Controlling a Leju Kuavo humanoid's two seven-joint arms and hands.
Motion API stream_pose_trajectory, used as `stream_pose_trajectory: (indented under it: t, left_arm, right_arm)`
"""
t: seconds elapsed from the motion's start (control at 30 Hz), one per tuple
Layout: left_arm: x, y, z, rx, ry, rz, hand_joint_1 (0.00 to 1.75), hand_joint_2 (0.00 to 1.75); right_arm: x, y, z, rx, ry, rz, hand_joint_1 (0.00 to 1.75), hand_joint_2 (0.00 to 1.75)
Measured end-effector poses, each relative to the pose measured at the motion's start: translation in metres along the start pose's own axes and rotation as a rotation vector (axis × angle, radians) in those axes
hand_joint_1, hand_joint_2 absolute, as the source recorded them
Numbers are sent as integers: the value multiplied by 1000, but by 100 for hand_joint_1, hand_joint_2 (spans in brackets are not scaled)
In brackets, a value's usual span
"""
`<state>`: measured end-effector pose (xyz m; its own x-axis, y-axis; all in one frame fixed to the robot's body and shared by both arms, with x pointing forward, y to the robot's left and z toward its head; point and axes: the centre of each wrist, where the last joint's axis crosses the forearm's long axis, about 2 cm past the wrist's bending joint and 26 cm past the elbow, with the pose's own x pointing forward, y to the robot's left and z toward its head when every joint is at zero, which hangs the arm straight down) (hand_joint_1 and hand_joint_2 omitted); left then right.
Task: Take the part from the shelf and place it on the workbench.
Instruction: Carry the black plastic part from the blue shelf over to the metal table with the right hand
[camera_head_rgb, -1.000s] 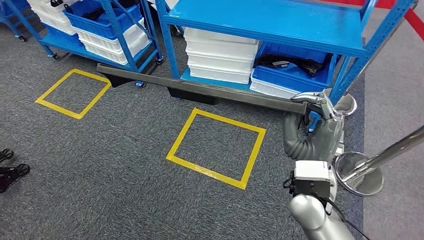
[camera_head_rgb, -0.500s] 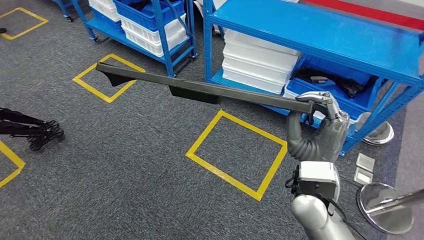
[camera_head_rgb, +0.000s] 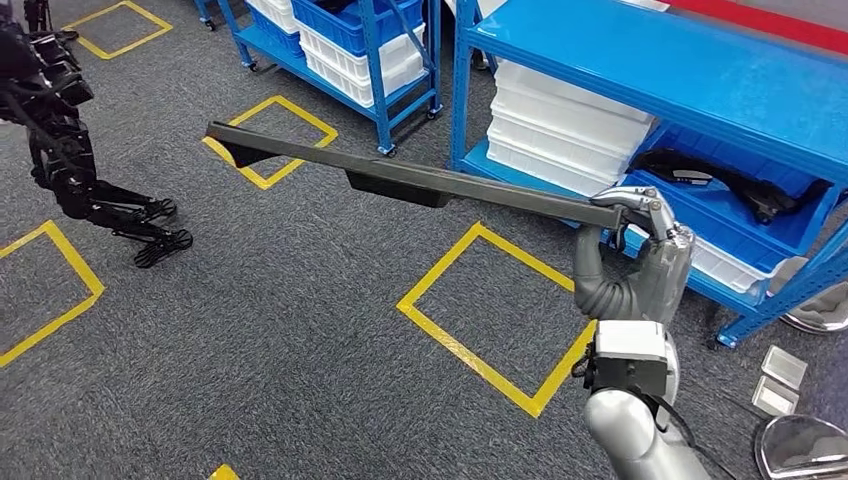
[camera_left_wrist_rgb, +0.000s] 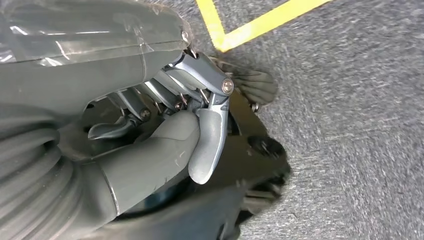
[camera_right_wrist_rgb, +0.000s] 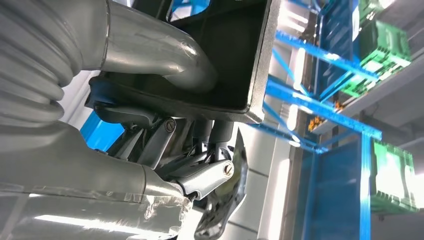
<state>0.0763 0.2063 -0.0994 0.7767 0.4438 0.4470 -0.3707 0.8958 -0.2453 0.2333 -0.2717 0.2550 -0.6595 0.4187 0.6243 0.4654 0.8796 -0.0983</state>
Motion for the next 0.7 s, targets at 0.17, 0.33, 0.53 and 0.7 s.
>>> stream_pose_trajectory:
  t: [0.17, 0.33, 0.53, 0.7]
  left_arm:
    - [0, 1, 0, 2, 3, 0, 175, 175]
    - [-2, 1, 1, 2, 9, 2, 175, 175]
    - [-3, 1, 1, 4, 13, 11, 175, 175]
    - [-2, 0, 1, 2, -1, 11, 175, 175]
  right_arm:
    - [0, 0, 0, -1, 2, 1, 175, 175]
    - [1, 0, -2, -4, -1, 0, 175, 175]
    - [1, 0, -1, -4, 4, 3, 175, 175]
    - [1, -1, -1, -4, 8, 9, 175, 175]
